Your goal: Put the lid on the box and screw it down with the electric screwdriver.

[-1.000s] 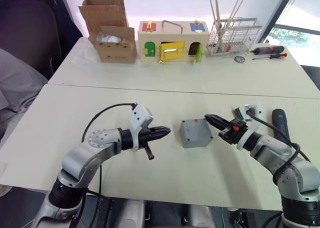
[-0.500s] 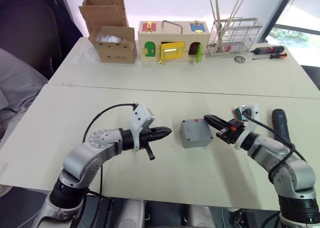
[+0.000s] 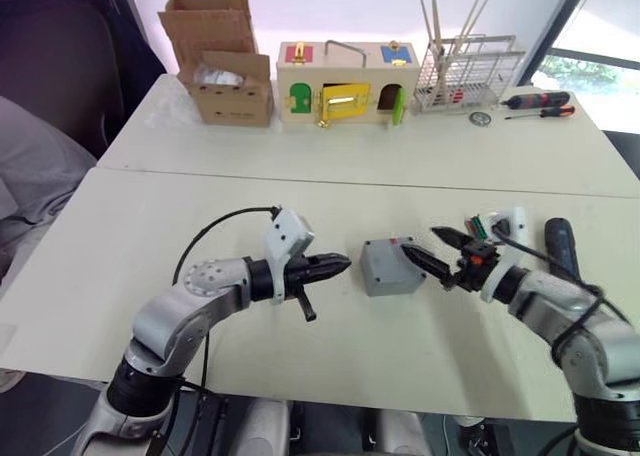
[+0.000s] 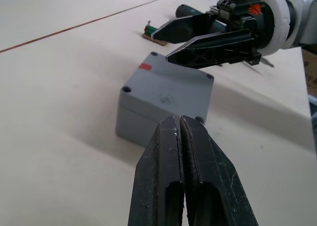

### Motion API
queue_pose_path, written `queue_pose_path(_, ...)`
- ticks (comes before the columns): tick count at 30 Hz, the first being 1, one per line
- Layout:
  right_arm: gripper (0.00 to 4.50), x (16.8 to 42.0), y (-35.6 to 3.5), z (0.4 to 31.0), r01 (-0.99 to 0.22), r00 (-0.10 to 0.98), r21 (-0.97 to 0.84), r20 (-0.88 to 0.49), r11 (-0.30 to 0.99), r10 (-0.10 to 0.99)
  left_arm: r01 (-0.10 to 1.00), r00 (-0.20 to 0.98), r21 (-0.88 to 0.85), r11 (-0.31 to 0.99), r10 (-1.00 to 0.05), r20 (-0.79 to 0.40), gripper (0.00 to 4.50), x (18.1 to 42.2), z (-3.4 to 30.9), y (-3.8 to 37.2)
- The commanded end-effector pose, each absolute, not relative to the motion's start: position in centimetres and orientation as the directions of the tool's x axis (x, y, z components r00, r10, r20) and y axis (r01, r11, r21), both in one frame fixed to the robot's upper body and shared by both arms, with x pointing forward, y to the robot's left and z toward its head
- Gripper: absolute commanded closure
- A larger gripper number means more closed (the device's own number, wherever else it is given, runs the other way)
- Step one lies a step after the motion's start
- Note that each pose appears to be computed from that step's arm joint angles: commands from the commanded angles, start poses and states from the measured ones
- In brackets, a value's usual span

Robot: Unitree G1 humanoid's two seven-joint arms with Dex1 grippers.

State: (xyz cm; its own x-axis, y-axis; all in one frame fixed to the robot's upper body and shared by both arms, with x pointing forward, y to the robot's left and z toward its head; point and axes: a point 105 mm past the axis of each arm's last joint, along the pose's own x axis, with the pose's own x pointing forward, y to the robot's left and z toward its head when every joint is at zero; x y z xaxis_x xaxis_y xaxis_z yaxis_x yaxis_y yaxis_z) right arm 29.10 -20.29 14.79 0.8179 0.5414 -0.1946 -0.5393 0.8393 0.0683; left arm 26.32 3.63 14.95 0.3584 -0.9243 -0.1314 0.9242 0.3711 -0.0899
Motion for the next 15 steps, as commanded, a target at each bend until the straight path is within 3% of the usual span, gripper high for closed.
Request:
queue_pose_path(1, 0.03, 28.8, -24.4, 20.7, -0.469, 0.877, -0.016, -0.124, 0.883, 0.464, 0.963, 0.262, -0.045, 0.265, -0.963, -0.067, 4.40, 24.9, 17.3, 2.0)
queue_pose_path(6, 0.03, 28.5, -32.1, 23.4, -0.285, 0.917, -0.124, -0.324, 0.951, 0.233, 0.989, 0.142, 0.034, 0.141, -0.988, -0.056, 4.40, 23.1, 18.9, -0.3)
queue_pose_path(8, 0.03, 28.3, -33.4, 23.7, -0.266, 0.903, -0.133, -0.380, 0.955, 0.199, 0.992, 0.122, 0.051, 0.119, -0.991, -0.059, 4.40, 22.8, 19.1, -0.8)
queue_pose_path(11, 0.03, 27.2, -37.1, 22.3, -0.162, 0.799, -0.128, -0.599, 0.978, 0.054, 0.996, 0.069, 0.064, 0.065, -0.996, -0.063, 4.40, 22.3, 19.0, -1.8)
queue_pose_path(15, 0.03, 25.4, -38.1, 19.7, -0.111, 0.612, 0.009, -0.787, 0.994, 0.076, 0.997, 0.053, 0.063, 0.050, -0.998, -0.042, 4.40, 21.9, 19.0, -2.8)
